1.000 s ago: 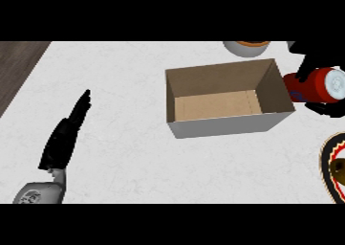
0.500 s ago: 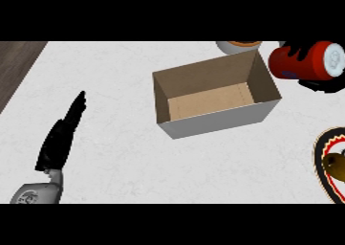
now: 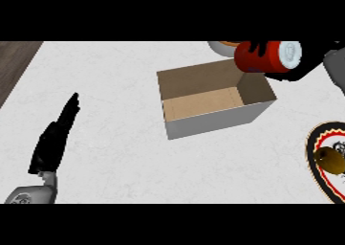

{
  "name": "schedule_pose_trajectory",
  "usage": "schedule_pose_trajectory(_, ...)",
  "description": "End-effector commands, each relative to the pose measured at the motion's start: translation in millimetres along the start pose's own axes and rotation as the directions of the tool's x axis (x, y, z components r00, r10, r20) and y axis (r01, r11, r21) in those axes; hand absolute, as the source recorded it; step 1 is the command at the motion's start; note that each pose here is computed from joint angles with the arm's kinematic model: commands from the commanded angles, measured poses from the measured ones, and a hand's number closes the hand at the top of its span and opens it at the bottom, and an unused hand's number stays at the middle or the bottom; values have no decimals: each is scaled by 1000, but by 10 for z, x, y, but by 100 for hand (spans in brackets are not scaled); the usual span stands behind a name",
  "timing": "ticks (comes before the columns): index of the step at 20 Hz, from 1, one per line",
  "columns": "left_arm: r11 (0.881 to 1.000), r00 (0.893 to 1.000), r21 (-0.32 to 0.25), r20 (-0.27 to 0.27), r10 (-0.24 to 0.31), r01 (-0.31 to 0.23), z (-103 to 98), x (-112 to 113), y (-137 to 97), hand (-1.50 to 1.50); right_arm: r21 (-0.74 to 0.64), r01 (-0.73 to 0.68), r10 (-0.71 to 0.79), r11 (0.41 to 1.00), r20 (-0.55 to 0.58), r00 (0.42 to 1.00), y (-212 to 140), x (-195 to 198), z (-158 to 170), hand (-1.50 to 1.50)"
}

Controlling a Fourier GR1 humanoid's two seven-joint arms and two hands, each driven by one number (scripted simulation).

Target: Pick the can from the plate and place it in the cardboard box

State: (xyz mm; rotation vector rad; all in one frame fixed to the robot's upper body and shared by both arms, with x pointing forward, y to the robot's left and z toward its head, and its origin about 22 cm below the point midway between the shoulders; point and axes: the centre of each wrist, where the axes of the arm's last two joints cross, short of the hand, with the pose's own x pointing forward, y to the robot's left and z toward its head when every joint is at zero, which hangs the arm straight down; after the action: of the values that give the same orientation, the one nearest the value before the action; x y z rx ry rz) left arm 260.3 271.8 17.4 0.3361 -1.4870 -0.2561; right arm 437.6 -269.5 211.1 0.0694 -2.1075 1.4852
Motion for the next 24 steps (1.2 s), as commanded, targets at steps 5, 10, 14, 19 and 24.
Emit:
schedule_pose_trajectory(5,1000,999,9,-34,11,-11,121,-77,11,0,263,115,-142,958,84,986,494,-58,-491,150)
schedule_pose_trajectory(10,1000,1000,30,-28,0,1,186,-83,177,0,322,70,-98,944,73,993,904,-44,-811,150)
schedule_pose_trajectory(14,999,1000,43,-28,11,-10,101,-70,80,0,342,118,-119,932,-19,993,1239,-51,-1084,-150)
schedule_pose_trajectory(19,999,999,52,-46,-8,11,63,-56,-37,0,329,162,-172,930,0,985,1885,11,-1200,-150)
schedule_pose_trajectory(24,999,1000,35,-25,3,-2,-10,-160,147,0,214,355,-359,910,-21,933,1637,-134,-1174,-150)
